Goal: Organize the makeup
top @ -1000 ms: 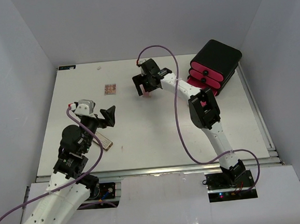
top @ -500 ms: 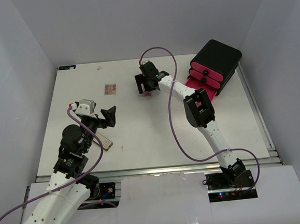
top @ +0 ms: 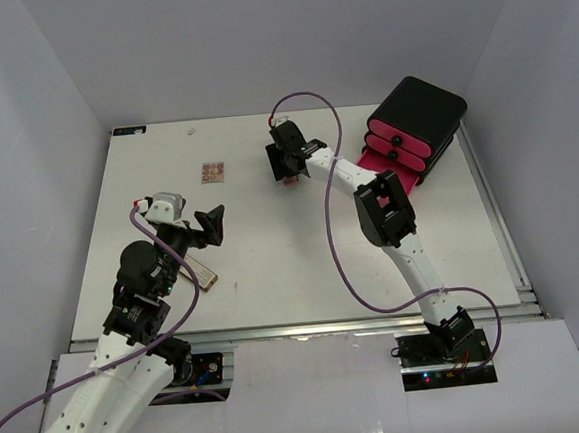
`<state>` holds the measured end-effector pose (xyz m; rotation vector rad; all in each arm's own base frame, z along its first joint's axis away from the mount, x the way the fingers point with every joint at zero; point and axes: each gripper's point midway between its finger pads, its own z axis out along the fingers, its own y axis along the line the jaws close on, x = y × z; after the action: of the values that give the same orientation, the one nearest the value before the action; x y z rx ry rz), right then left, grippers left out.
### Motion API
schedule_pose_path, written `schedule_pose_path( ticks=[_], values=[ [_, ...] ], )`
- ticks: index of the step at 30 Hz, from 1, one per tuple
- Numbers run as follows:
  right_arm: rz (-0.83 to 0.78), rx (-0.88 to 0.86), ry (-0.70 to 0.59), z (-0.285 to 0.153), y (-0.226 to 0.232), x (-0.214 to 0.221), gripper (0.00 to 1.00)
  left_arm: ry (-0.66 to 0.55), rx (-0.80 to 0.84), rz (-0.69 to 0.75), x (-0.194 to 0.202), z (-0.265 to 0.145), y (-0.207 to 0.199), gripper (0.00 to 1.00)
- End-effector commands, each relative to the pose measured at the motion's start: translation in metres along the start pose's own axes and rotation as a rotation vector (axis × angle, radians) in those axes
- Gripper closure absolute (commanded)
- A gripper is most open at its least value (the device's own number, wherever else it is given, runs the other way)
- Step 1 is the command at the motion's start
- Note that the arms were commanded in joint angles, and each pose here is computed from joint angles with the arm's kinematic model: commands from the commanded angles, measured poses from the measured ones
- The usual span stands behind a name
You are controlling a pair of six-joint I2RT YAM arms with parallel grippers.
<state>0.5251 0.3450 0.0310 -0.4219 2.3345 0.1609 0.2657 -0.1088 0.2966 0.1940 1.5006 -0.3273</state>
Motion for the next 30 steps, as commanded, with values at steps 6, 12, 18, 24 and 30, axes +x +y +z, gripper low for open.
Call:
schedule_pose_path(
  ticks=[6, 12, 18, 24, 30],
  values=[
    [-0.164, -0.034, 0.032, -0.033, -0.022, 0.023, 0.66, -0.005, 0.011, 0.005, -0.005, -0.001, -0.002, 0.02],
    [-0.312, -0.216, -0.088, -0.099, -0.013, -0.004, 0.79, 0.003, 0.005, 0.005, -0.002, 0.000, -0.001, 0.02],
    [-0.449, -0.431, -0.197, -0.185, -0.012, -0.004, 0.83, 0.012, 0.002, 0.004, 0.000, 0.001, -0.001, 0.02],
    [-0.534, -0.435, -0.216, -0.224, -0.078, 0.025, 0.77, 0.019, 0.014, 0.002, 0.002, 0.002, -0.003, 0.02],
    [-0.509, -0.338, -0.145, -0.223, -0.161, 0.053, 0.74, 0.024, 0.025, 0.000, 0.003, 0.002, -0.005, 0.02]
  ],
)
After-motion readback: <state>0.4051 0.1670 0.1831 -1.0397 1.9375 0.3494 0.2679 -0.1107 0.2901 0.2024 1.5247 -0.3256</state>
